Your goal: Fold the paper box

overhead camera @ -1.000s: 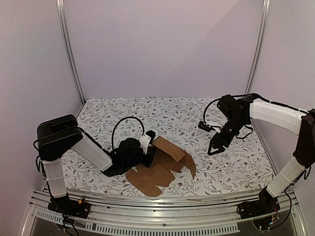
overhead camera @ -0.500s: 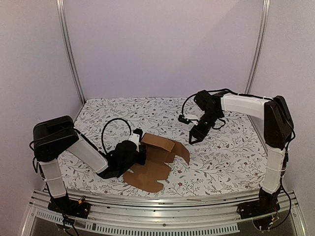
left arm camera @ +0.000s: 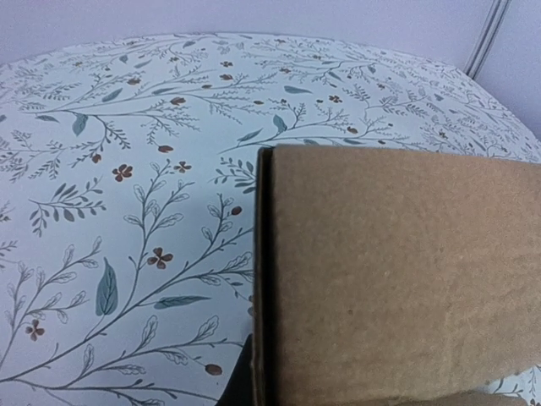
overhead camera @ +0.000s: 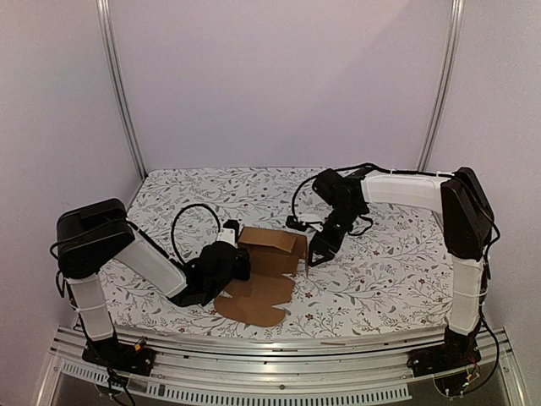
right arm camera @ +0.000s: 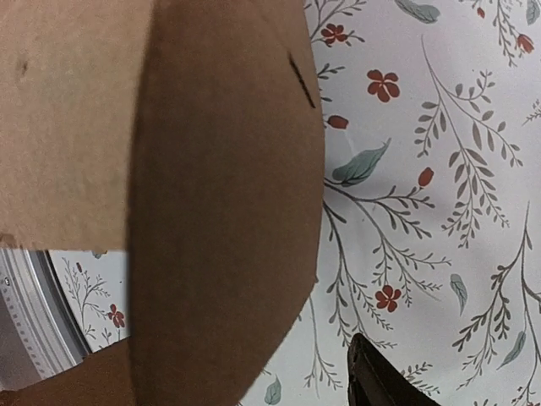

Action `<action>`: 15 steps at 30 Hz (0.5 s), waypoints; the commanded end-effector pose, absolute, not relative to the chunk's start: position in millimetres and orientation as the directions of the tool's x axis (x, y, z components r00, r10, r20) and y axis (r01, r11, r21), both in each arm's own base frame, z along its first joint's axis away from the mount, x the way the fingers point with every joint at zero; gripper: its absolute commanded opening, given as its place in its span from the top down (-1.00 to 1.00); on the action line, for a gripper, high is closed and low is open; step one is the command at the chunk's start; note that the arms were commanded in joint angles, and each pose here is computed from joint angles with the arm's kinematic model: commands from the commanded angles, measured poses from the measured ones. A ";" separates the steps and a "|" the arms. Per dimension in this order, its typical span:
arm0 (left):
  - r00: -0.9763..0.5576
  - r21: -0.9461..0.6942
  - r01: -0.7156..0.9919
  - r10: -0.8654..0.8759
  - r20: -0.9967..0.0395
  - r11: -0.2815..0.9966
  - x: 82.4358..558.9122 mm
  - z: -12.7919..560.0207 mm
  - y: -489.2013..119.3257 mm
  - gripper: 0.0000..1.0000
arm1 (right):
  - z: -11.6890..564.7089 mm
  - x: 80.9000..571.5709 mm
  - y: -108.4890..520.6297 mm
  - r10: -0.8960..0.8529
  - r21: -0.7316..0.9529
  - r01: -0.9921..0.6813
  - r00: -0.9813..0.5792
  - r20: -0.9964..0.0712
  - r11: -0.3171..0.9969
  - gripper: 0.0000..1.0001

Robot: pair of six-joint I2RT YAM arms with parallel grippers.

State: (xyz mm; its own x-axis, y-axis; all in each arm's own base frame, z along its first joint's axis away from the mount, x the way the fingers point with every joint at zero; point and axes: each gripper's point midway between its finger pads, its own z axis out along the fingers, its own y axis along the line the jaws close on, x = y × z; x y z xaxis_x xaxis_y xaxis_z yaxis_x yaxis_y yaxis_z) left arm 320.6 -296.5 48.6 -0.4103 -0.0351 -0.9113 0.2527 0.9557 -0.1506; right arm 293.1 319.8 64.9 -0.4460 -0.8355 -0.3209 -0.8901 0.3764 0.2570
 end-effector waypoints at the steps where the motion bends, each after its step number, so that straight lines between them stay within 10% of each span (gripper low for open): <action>1: -0.417 -0.173 0.248 -0.056 -0.907 0.953 316.7 49.9 -302.7 1.00 | 59.2 276.6 343.7 -0.852 0.279 -0.908 -0.399 -0.339 0.314 -0.13; 15: -0.431 -0.163 0.250 -0.042 -0.902 0.954 309.4 47.0 -295.1 1.00 | 86.1 269.9 332.9 -0.868 0.192 -0.953 -0.293 -0.401 0.233 -0.16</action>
